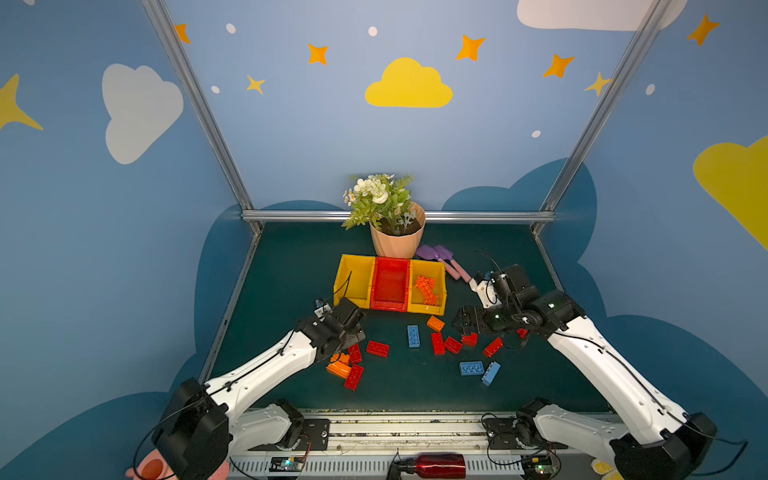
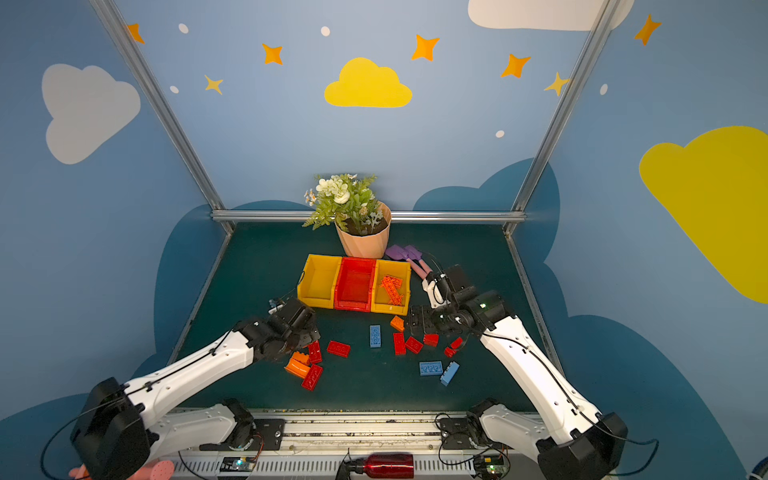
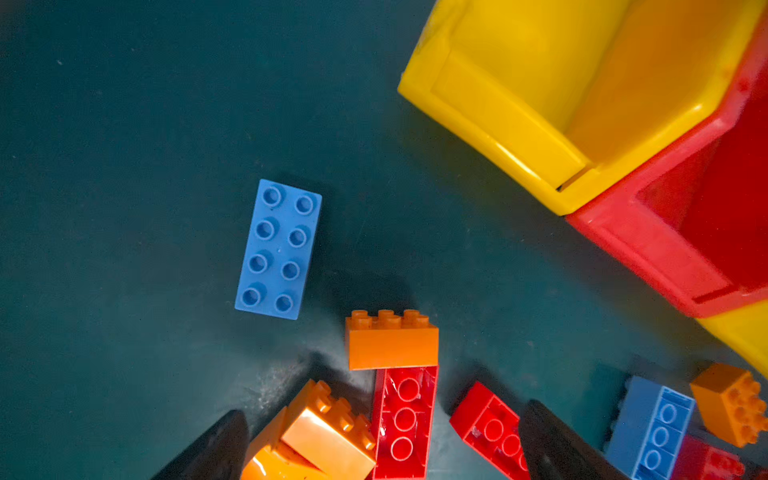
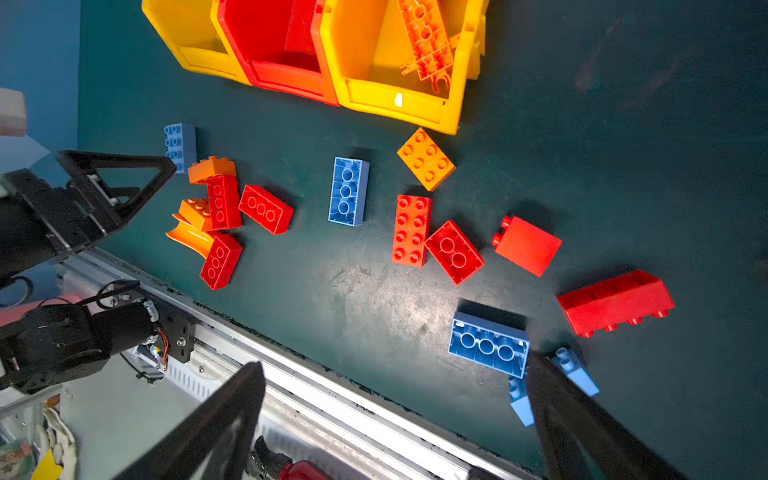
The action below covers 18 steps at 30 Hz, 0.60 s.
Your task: Sort the legos into containers by color
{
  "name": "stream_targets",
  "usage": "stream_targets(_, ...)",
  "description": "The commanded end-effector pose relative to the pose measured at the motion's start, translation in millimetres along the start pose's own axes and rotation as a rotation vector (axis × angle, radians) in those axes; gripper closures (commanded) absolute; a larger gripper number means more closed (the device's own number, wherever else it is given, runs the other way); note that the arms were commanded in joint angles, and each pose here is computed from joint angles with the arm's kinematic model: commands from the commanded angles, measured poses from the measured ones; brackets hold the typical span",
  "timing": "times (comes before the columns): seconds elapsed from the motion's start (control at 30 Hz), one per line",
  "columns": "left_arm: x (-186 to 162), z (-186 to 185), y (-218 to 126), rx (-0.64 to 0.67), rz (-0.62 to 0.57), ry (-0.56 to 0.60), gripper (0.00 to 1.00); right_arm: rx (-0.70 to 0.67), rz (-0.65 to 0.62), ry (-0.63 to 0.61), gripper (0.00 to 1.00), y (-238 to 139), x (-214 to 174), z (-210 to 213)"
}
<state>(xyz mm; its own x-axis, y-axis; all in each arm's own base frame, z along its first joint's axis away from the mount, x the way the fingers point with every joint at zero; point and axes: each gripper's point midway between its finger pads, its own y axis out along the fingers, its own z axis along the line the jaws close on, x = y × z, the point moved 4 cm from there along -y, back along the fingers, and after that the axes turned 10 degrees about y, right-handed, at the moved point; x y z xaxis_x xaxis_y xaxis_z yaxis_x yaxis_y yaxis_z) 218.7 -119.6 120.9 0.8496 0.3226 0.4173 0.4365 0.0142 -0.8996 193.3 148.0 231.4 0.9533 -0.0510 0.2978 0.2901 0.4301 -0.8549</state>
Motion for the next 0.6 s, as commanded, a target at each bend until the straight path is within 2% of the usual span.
stream_targets(0.0,4.8,-5.5,4.4,0.044,0.046,-0.007,0.00,0.033,-0.012,0.039,0.04,0.4,3.2,5.9)
stream_targets(0.13,7.8,-5.9,15.7,0.132,0.090,0.038,0.01,0.048,-0.006,0.043,0.04,-0.1,4.9,10.0)
stream_targets(0.23,8.7,-11.4,23.1,0.137,0.110,0.062,0.03,0.027,-0.008,0.040,0.04,0.3,7.7,8.7)
stream_targets(0.57,6.0,-5.3,39.9,0.127,0.131,0.025,0.07,0.017,0.005,0.037,0.04,10.8,18.2,12.3)
